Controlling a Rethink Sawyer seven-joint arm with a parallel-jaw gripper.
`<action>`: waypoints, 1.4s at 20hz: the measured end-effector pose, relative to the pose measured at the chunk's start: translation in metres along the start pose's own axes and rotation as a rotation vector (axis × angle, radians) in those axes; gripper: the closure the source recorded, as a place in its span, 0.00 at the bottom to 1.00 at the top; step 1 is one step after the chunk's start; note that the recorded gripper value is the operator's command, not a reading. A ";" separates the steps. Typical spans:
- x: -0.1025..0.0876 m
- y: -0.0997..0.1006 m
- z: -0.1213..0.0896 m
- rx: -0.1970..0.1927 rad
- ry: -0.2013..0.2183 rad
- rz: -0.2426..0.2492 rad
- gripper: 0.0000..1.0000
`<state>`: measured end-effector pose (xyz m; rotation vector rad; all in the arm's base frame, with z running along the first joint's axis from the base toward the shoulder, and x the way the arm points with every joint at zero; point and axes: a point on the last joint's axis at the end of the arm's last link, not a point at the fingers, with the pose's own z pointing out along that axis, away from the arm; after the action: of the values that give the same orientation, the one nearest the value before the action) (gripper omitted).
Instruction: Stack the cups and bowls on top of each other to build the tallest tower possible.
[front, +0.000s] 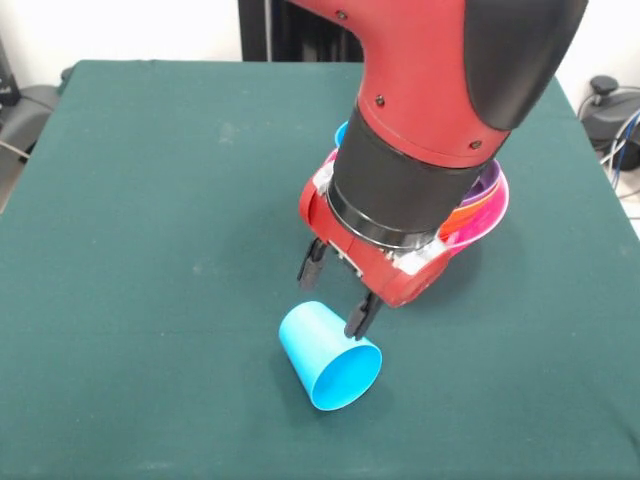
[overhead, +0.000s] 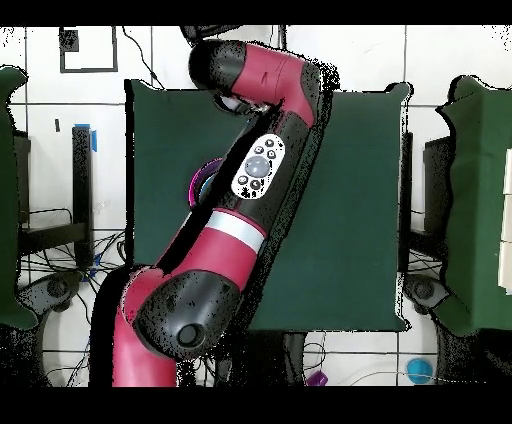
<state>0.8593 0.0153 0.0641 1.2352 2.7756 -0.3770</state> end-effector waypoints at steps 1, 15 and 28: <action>0.000 -0.001 0.001 -0.006 0.001 0.005 0.00; 0.004 -0.015 0.029 -0.045 0.022 0.059 0.00; 0.013 -0.021 0.049 -0.029 0.028 0.036 0.00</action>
<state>0.8336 -0.0010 0.0180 1.2924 2.7677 -0.3182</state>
